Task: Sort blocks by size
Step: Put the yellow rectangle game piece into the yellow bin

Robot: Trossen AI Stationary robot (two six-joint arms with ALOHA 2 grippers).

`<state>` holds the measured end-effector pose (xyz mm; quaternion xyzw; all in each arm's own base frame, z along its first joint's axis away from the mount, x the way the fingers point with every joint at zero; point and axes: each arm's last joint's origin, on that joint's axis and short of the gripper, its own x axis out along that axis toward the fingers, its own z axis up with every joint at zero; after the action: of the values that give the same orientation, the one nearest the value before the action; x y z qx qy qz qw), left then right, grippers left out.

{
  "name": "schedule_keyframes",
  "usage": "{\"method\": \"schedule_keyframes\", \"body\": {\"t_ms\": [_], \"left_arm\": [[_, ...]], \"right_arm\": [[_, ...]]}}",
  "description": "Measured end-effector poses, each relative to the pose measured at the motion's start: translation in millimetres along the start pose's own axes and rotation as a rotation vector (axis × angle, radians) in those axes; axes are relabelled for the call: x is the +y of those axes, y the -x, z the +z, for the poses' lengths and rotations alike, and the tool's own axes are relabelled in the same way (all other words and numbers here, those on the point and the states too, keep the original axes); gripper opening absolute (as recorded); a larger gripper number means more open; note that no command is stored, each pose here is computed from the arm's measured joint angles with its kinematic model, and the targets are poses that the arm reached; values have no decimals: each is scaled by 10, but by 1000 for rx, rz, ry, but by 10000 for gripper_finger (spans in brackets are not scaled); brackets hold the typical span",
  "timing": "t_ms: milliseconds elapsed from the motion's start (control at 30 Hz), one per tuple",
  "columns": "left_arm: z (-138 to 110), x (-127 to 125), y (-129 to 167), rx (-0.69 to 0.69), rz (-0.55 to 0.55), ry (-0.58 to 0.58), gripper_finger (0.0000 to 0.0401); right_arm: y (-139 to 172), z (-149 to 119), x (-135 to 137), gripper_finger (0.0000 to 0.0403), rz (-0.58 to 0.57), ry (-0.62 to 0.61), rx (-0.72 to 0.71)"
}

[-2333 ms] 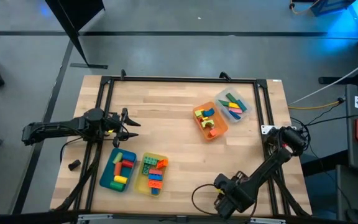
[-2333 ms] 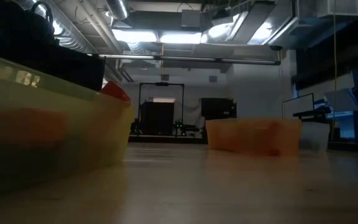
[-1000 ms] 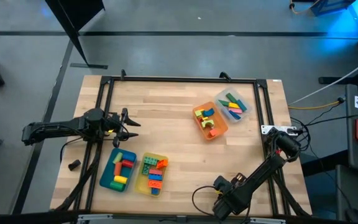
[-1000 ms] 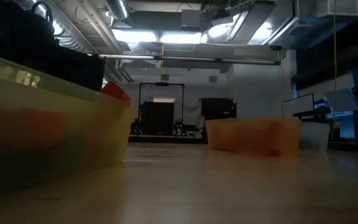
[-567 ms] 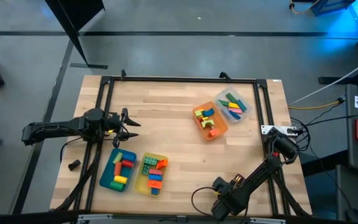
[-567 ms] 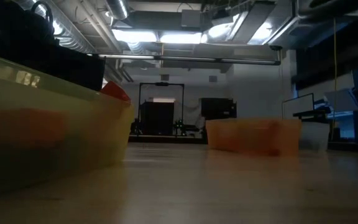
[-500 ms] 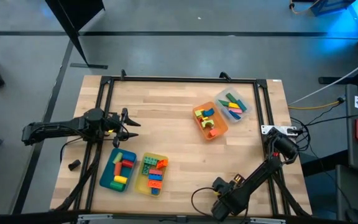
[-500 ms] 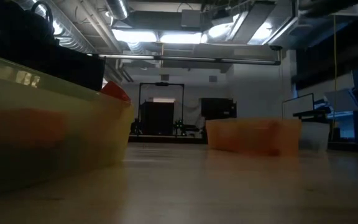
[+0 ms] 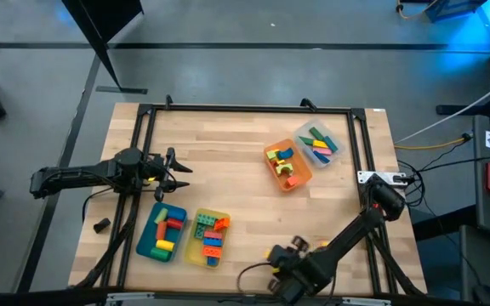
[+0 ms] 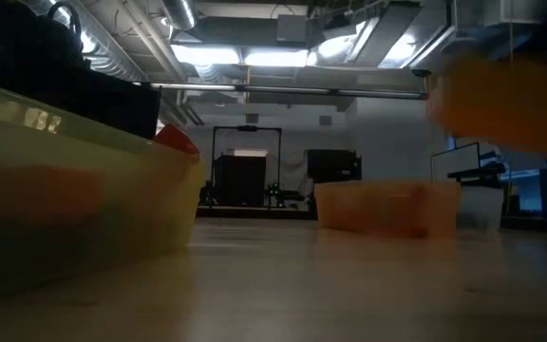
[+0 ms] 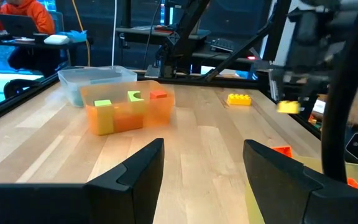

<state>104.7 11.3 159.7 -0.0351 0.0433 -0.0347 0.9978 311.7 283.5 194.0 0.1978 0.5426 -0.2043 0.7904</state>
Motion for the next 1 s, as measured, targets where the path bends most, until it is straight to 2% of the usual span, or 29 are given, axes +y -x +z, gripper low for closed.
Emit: {"method": "schedule_keyframes", "body": {"t_ms": [133,267,467,733,867,1000], "left_arm": [[0,0,0,0,0,0,205],[0,0,0,0,0,0,205],[0,0,0,0,0,0,205],[-4,1,-3,4,0,1,205],[-3,1,-3,5,1,2,205],[-6,2,-5,9,1,2,205]], "right_arm": [[78,330,153,158,139,89,-161],[70,680,250,149,280,197,-298],[-21,1211,212,153,388,288,-436],[-390,1706,76,157,511,299,-458],[-574,1829,-34,170,532,285,-388],[-611,1907,-97,195,602,296,-327]]}}
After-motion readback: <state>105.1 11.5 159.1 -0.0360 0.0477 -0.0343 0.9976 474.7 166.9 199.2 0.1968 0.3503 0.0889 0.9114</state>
